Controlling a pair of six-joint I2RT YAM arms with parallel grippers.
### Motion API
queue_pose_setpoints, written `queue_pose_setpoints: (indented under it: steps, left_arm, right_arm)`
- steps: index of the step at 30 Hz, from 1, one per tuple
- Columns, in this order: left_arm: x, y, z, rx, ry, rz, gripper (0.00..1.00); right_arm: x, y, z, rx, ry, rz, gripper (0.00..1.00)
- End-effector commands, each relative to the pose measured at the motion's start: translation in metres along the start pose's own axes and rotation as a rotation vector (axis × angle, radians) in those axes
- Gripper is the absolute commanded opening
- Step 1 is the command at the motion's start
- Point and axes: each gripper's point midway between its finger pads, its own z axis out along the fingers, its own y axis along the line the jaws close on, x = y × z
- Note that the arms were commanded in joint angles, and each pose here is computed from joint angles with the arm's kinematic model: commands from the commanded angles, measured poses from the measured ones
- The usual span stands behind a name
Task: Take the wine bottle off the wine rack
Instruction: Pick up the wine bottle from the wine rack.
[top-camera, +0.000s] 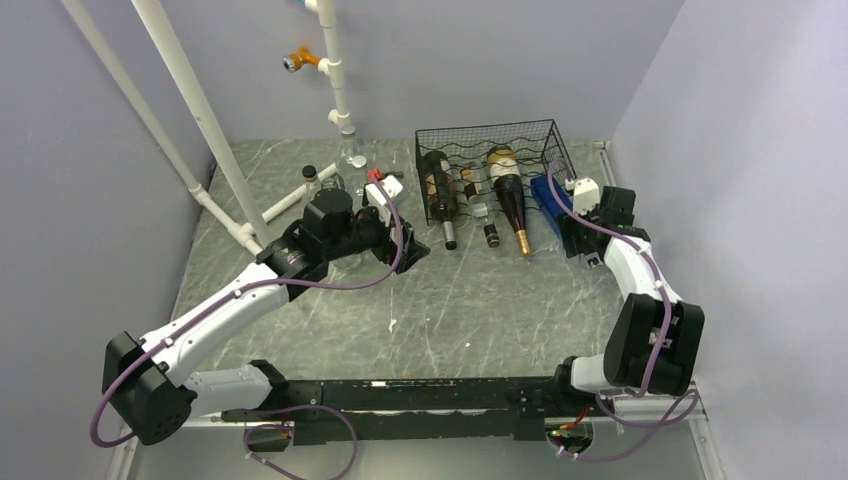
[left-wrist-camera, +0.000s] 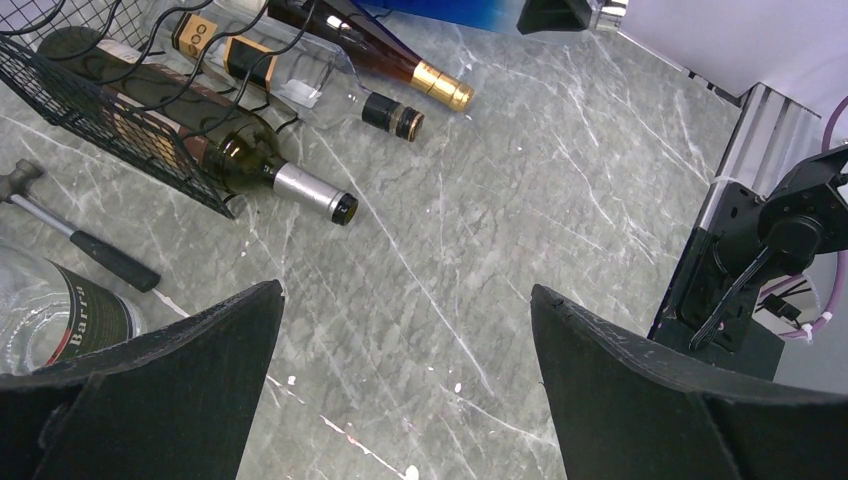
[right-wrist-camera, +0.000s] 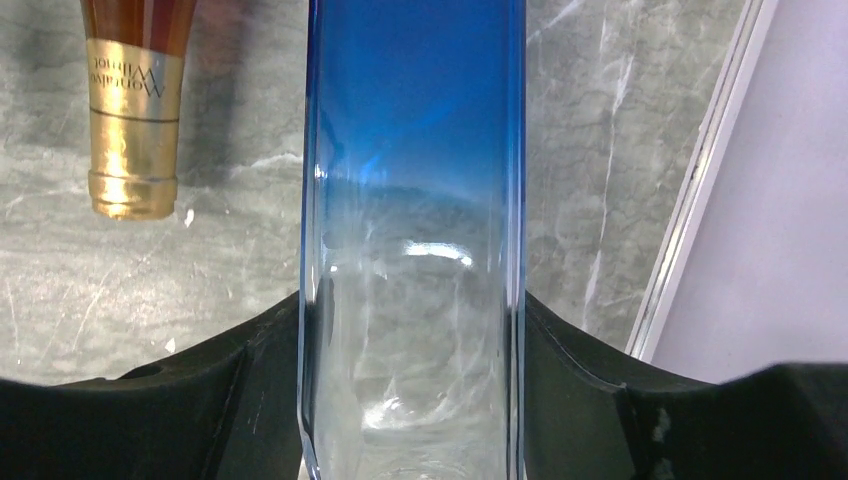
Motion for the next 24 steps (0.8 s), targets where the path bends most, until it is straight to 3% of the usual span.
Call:
queue_pose_setpoints:
  steps: [1,13,24]
  left_arm:
    - [-0.021,-0.005,-0.007,0.005,-0.060,0.023,0.99]
    - [-0.021,-0.005,-0.008,0.005,-0.062,0.023,0.99]
    - [-0.021,-0.006,-0.007,0.013,-0.063,0.021,0.99]
  right_arm:
    - [-0.015,0.000,-0.019,-0.022,-0.099,-0.027,0.00]
    - [-0.006,0.001,-0.048,-0.032,-0.099,-0.024,0.00]
    - [0.014,0.005,-0.071,-0.042,-0.011,-0.081,0.00]
